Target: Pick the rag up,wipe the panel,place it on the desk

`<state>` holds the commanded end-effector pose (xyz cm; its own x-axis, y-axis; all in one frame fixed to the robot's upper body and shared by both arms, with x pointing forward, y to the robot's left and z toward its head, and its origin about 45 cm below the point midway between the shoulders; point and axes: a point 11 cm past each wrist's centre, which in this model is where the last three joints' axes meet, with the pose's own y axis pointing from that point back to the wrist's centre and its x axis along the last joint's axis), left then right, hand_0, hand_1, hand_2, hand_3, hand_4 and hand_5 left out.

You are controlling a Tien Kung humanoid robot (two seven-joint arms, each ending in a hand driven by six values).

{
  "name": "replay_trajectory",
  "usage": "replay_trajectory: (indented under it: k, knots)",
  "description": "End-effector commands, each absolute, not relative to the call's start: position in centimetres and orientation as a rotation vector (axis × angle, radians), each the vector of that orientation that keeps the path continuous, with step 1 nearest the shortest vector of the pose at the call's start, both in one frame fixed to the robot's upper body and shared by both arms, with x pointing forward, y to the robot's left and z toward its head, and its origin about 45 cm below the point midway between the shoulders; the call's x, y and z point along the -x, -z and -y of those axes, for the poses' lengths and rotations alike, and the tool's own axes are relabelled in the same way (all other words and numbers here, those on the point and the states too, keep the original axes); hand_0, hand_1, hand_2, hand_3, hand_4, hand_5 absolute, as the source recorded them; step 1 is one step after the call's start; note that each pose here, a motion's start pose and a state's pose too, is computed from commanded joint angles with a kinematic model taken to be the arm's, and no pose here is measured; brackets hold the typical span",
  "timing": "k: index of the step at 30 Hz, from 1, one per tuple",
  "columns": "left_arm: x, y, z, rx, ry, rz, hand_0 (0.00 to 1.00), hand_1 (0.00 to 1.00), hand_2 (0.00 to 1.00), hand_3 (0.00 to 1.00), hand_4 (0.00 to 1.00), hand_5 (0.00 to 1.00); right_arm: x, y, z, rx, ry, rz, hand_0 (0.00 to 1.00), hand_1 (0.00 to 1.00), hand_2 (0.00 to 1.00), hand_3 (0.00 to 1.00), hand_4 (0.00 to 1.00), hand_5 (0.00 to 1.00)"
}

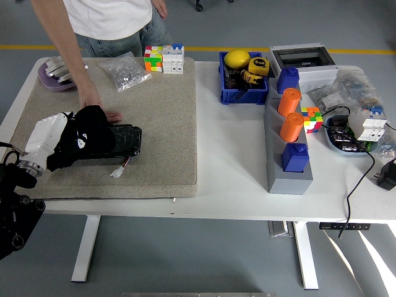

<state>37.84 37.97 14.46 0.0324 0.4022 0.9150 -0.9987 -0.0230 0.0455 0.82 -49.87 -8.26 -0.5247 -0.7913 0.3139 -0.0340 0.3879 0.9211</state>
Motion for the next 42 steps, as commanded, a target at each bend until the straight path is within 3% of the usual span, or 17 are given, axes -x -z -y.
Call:
replay_trajectory:
  k: [25,42]
  knots:
    - [-36.2,-16.1,-45.0,-1.048,-1.507,0.849,0.257,0.183,0.414,0.319,0.002,0.002,-1.0,8.4,49.6,-0.722,1.212,1.856,0.791,0.629,0.686,0.644,0.998,0.561]
    - [-37.7,-16.1,-41.0,-0.967,-1.453,0.870,0.258,0.182,0.413,0.318,0.002,0.002,-1.2,8.3,49.7,-0.725,1.208,1.861,0.792,0.628,0.687,0.644,0.998,0.562]
